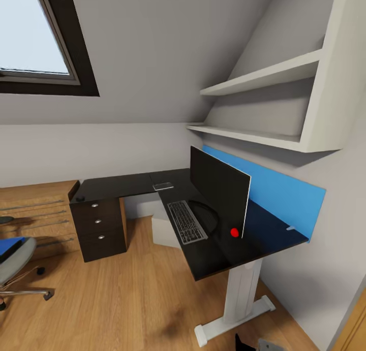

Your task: In the bedroom, organize the workspace by keeping the computer under the desk, ensuring the monitor is on the desk, placing the keyboard on the desk next to the monitor, placing the mouse on the desk next to the keyboard, moving the folder from the swivel chair onto the desk next to the mouse, stacking the notebook on top of the folder with the pen on top of the notebook, and positioning the swivel chair next to the desk.

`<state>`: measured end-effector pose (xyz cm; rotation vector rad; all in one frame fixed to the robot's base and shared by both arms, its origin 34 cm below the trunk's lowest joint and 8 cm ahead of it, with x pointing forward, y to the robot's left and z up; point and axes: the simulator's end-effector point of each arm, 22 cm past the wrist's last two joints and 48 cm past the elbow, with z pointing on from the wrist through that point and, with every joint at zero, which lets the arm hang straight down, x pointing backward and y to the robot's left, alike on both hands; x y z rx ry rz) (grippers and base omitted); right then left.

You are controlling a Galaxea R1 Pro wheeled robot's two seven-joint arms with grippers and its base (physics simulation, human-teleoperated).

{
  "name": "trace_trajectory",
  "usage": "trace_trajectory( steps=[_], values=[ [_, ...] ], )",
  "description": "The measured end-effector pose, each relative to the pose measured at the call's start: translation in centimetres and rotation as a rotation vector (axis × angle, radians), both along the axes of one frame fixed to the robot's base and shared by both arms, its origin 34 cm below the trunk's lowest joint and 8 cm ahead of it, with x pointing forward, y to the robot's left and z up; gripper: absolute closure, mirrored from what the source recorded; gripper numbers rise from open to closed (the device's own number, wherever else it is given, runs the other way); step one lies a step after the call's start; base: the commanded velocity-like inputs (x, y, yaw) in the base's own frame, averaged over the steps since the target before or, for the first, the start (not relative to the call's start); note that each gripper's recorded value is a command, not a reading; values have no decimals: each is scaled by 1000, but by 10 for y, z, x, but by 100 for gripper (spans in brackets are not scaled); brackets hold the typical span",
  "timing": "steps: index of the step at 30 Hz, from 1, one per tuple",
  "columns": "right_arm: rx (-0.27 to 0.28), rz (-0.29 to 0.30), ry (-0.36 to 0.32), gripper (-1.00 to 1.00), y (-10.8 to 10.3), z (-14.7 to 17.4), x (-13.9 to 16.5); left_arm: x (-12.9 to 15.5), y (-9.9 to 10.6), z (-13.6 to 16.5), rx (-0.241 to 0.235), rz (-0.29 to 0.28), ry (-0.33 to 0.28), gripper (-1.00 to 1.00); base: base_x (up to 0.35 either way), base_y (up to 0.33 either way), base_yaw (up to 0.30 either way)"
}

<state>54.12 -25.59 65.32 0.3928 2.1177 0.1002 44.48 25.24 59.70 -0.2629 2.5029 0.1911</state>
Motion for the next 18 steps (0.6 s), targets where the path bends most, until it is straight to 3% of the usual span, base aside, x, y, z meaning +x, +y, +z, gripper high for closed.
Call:
trace_trajectory(
  steps=[2,3,18],
  values=[
    [2,-2,1,-100,1,0,0,5,0,4,0,4,-30,-100,0,0,189],
    [3,0,3,-100,2,-1,-1,8,7,8,14,22,-91,-100,0,0,248],
    [2,0,16,-100,2,-6,-4,4,7,3,17,19,-80,-100,0,0,237]
  ],
)
